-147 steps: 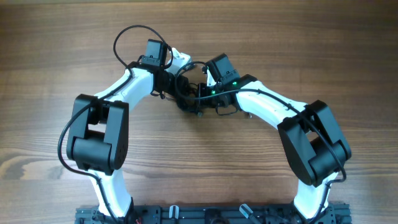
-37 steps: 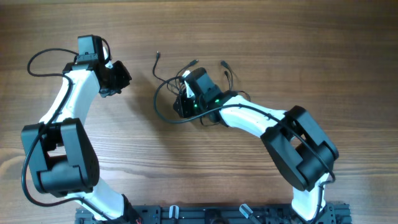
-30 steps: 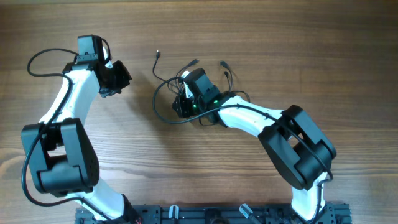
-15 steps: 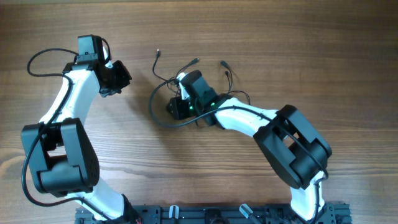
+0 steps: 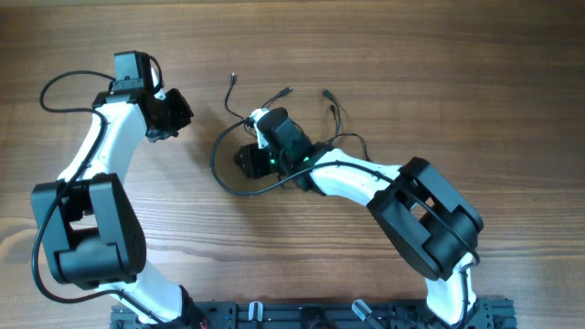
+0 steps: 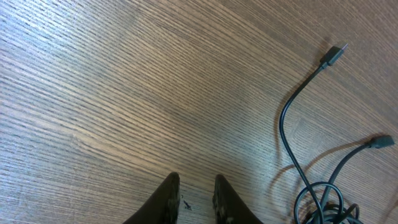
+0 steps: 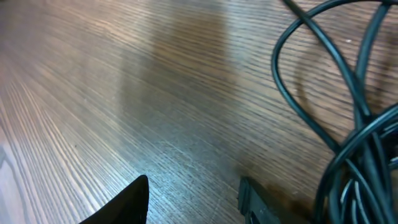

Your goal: Untangle cables

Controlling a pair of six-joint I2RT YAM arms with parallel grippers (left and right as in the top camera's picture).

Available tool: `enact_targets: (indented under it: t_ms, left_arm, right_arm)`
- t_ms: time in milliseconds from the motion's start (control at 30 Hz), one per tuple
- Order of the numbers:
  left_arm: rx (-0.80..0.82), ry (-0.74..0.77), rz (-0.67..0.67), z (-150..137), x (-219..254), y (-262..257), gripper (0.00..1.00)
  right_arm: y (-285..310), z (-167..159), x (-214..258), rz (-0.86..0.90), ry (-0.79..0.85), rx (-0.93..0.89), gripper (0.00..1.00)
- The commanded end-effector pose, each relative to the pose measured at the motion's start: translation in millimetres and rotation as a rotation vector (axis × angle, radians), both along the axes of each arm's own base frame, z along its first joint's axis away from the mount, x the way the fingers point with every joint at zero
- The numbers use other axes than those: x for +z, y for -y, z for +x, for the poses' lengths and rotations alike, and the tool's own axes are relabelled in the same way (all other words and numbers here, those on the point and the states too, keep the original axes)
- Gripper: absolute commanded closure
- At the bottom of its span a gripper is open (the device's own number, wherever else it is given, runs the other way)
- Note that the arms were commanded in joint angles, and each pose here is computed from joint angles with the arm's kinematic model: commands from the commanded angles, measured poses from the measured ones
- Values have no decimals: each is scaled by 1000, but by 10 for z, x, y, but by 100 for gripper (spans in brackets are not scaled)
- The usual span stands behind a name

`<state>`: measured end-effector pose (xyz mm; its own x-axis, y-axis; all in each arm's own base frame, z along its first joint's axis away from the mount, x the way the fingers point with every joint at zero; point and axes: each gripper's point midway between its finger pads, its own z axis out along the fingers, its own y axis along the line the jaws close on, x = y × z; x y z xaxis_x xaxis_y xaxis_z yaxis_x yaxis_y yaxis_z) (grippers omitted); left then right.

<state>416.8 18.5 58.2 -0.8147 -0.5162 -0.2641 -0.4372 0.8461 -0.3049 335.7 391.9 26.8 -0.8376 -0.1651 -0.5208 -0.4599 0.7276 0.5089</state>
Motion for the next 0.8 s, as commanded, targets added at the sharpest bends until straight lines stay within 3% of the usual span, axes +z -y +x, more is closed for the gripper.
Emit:
enact_targets:
  t_ms: [0, 300, 767]
  left_arm:
    - [8, 4, -8, 24, 6, -1, 79]
    - [8, 4, -8, 24, 6, -1, 78]
    - [8, 4, -7, 24, 6, -1, 77]
  right_arm:
    - [39, 214, 466, 37, 97, -82, 54]
    - [344, 306, -15, -145, 92, -195, 54]
    - [326, 165, -117, -175, 50, -184, 55]
